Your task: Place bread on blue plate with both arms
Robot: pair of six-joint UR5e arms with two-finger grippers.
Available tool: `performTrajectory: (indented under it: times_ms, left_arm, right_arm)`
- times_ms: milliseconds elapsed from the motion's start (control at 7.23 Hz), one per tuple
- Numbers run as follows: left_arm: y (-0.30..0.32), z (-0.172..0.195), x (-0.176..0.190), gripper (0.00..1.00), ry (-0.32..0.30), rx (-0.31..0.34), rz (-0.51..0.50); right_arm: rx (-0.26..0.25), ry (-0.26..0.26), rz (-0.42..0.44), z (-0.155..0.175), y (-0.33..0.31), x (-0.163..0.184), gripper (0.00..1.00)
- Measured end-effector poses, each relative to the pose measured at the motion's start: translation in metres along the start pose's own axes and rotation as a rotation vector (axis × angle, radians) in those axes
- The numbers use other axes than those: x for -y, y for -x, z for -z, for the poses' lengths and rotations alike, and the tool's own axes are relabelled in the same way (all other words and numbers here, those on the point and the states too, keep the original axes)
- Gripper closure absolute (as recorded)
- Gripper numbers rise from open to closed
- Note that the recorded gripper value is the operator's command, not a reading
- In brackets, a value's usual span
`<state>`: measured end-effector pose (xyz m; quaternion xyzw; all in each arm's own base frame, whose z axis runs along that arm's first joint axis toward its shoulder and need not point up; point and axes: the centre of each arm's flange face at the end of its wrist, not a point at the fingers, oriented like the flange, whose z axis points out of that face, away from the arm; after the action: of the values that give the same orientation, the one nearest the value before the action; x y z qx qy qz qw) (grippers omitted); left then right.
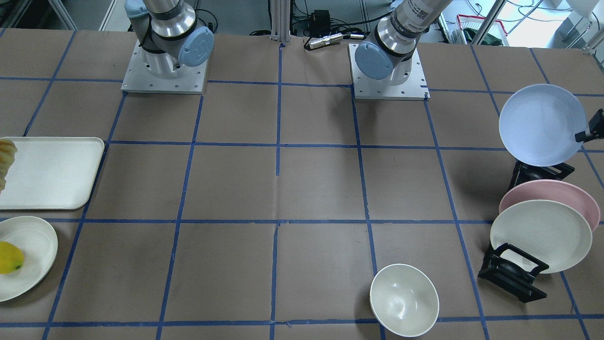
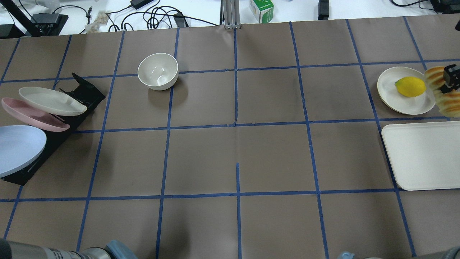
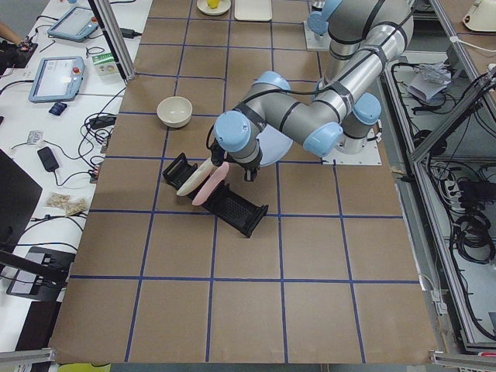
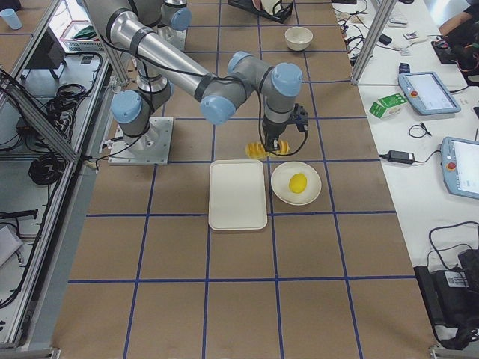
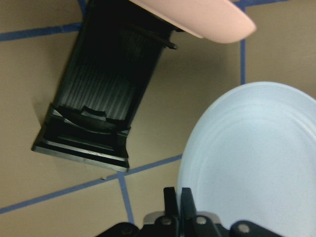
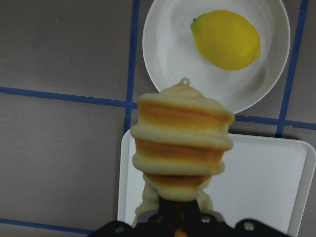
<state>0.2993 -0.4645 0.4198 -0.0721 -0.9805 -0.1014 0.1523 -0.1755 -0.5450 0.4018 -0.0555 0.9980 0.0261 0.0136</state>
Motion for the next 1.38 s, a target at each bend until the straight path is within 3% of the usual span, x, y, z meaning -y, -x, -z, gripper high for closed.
performTrajectory:
  times_ms: [277,553,830,1106,1383]
  left_arm:
    - [-0.107,-0.022,0.058,1.00,-0.006,-0.006,0.028]
    - [-0.173,-0.074,0.115,1.00,-0.093,-0.008,0.010]
    - [-0.247,-0.139,0.158,1.00,-0.199,-0.027,0.078]
    - [-0.332,-0.194,0.185,1.00,-0.281,-0.032,0.116]
    - [-0.378,-0.266,0.190,1.00,-0.384,-0.035,0.117]
  right_arm:
    - [-0.009,-0.010,-0.054,0.028,0.061,0.019,1.00]
    - [-0.006,-0.025,-0.109,0.037,0.118,0.031,1.00]
    - [0.034,-0.042,-0.158,0.041,0.147,0.035,1.00]
    - [0.047,-0.045,-0.201,0.043,0.166,0.035,1.00]
    - [0.045,-0.046,-0.218,0.043,0.207,0.039,1.00]
